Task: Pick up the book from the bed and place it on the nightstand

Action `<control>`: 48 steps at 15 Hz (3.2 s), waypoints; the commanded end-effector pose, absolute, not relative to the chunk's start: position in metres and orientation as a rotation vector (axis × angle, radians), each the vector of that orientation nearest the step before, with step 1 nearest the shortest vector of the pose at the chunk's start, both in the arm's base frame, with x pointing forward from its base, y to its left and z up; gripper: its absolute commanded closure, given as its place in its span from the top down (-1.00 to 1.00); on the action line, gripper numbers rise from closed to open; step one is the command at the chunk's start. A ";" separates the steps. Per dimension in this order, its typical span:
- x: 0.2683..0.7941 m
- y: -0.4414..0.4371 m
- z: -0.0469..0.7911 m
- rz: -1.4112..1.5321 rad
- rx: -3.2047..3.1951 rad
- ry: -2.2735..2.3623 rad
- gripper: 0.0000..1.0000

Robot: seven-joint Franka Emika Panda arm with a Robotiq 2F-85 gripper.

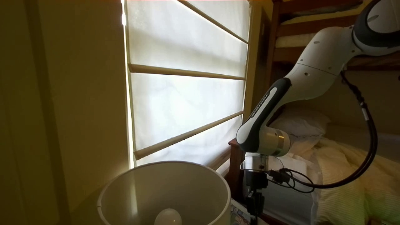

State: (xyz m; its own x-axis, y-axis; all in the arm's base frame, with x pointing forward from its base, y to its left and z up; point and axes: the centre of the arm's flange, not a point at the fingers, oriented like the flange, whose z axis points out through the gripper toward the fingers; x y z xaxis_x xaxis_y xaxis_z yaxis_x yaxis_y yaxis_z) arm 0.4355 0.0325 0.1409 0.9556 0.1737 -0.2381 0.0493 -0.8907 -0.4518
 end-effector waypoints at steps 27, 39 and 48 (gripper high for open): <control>0.518 0.123 -0.089 0.626 -2.337 -0.423 -0.88; 0.446 0.045 -0.041 0.295 -2.428 -0.002 0.94; 0.376 0.069 0.060 -0.035 -2.819 -0.070 1.00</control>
